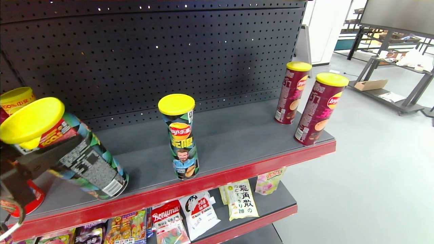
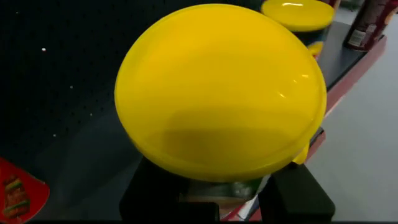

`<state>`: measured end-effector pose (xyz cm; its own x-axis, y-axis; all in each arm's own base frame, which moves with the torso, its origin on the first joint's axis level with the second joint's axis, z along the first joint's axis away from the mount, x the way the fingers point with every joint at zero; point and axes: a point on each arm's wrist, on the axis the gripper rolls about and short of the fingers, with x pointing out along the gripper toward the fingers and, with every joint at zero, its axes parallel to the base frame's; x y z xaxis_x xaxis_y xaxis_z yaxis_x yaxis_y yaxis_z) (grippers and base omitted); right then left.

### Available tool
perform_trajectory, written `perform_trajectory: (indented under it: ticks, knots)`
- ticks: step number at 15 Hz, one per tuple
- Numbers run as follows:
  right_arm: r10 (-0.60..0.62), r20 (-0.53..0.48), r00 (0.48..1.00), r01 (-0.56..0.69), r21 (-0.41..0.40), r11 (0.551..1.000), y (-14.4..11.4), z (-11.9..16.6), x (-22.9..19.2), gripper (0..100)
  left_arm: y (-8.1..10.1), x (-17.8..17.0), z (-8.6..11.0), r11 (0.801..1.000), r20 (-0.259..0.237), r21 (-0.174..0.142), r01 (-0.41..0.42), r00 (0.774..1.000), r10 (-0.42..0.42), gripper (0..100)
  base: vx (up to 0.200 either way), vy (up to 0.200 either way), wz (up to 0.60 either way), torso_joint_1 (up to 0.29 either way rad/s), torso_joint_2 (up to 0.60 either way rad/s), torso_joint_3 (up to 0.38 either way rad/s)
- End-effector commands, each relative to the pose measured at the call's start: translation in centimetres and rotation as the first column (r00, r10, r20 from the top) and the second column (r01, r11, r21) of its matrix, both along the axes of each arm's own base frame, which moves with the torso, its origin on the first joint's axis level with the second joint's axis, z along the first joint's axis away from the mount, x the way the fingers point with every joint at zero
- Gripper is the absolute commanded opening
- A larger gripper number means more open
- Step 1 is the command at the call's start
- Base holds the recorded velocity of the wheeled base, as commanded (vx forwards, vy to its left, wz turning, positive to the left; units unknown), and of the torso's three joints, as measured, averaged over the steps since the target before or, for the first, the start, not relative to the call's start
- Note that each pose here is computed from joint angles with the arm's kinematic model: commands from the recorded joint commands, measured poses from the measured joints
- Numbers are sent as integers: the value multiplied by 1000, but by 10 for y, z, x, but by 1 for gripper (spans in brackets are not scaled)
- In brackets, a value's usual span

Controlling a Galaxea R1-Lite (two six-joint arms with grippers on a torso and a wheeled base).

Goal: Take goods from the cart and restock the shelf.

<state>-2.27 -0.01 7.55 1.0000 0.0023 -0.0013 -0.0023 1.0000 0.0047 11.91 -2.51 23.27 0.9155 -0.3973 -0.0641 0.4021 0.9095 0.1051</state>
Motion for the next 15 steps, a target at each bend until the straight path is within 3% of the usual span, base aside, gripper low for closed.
perform_trajectory:
  ticks: [1,2,3,5,6,10,15]
  knots:
    - [1,1,1000,-1,0,1000,0,0,0,100,-8,58,2,999,-53,0,-48,997,48,0,0,0,0,0,0,0]
    - [1,1,1000,-1,0,1000,0,0,0,100,-10,69,3,998,-52,-4,-56,997,56,0,0,0,0,0,0,0]
    - [1,1,1000,-1,0,1000,0,0,0,100,-15,101,3,996,-52,0,-85,995,85,0,0,0,0,0,0,0]
    - [1,1,1000,-1,0,1000,0,0,0,100,-16,111,5,995,-50,-5,-104,993,103,0,0,0,0,0,0,0]
    - [1,1,1000,-1,0,1000,0,0,0,100,-34,163,7,993,-62,-36,-114,992,112,0,0,0,0,0,0,0]
    - [1,1,1000,-1,0,1000,0,0,0,100,-57,226,-3,994,-53,-38,-106,993,104,0,0,0,0,0,0,0]
    - [1,1,1000,-1,0,1000,0,0,0,100,-91,266,-24,994,-49,-42,-99,994,97,0,0,0,0,0,0,0]
